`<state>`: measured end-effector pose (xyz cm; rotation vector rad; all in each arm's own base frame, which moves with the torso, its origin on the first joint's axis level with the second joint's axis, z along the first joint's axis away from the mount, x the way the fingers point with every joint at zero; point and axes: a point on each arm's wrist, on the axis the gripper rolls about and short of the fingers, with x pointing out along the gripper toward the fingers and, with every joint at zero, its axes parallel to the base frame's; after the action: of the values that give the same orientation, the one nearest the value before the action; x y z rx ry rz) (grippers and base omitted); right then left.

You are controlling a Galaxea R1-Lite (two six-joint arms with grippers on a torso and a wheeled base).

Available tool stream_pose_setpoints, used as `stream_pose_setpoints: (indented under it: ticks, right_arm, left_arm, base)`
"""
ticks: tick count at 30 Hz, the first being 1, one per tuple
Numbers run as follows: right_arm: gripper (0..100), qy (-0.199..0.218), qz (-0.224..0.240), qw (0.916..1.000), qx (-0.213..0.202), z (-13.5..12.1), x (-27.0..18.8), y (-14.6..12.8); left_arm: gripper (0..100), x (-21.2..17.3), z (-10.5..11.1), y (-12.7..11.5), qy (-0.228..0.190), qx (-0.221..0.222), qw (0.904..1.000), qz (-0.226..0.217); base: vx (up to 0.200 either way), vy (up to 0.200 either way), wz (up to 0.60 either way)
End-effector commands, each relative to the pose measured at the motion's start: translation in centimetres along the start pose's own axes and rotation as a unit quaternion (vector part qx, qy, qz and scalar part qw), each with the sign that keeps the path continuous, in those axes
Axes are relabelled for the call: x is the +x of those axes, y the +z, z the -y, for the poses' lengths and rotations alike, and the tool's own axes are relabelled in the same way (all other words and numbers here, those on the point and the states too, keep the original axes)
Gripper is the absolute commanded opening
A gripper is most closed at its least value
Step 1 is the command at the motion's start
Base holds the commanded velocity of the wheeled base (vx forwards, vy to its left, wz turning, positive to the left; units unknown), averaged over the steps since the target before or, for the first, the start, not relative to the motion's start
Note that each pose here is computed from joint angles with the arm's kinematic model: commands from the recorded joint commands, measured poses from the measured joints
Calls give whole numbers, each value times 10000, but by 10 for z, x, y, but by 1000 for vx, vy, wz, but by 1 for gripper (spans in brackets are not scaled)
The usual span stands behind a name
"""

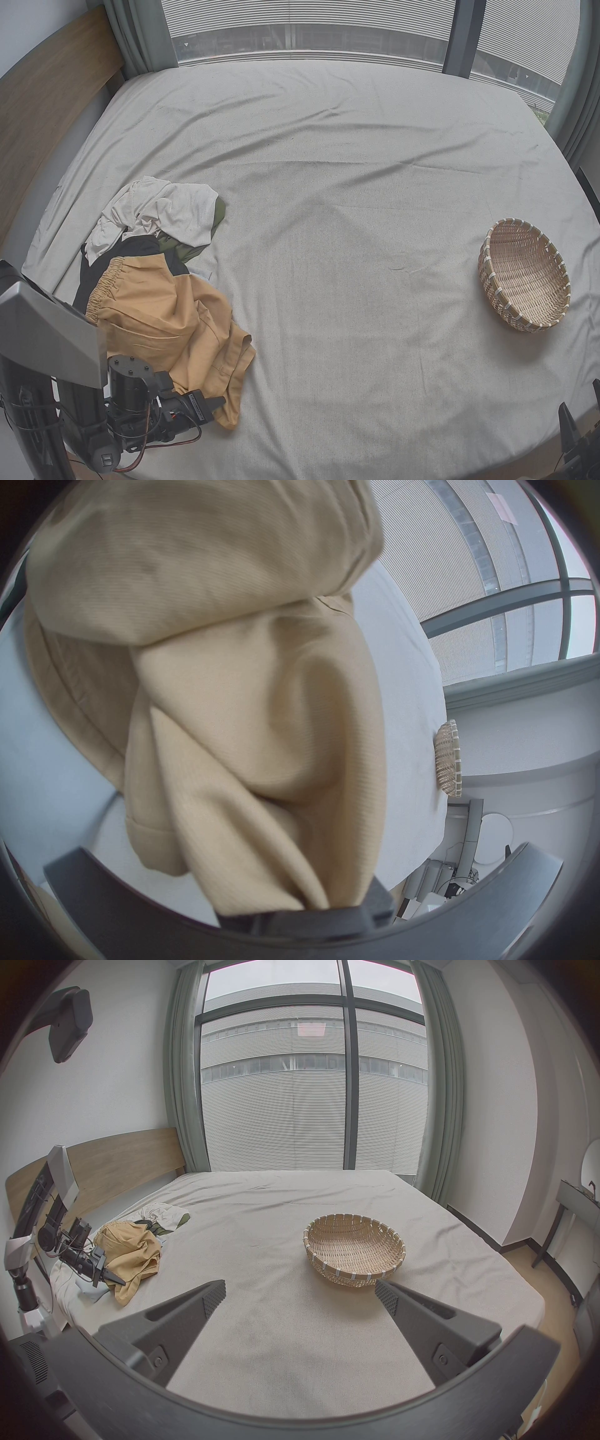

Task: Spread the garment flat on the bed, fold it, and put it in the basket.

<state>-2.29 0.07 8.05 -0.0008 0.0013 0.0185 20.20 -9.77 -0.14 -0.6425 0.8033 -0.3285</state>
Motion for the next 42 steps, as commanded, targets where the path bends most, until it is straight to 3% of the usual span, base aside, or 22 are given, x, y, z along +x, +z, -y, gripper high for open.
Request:
stream_pose_setpoints:
  ticks: [1,13,24,32,42]
  right_arm:
    - [100,7,-17,10000,-3,0,0,-5]
    - [100,0,-17,10000,-3,0,0,-5]
    - [100,0,-17,10000,-3,0,0,-5]
    - [100,-1,-9,10000,-3,0,0,-5]
    - [100,-1,-9,10000,-3,0,0,-5]
  left_arm:
    - [0,2,15,3,-330,127,9993,129]
    - [0,17,49,1,-1020,456,9935,201]
    - [0,31,78,-12,-1444,670,9871,173]
    - [0,39,98,-9,-1828,696,9801,331]
    - [0,61,118,-25,-2122,845,9734,175]
  base:
    - [0,0,0]
    - [0,0,0]
    - [0,0,0]
    - [0,0,0]
    - [0,0,0]
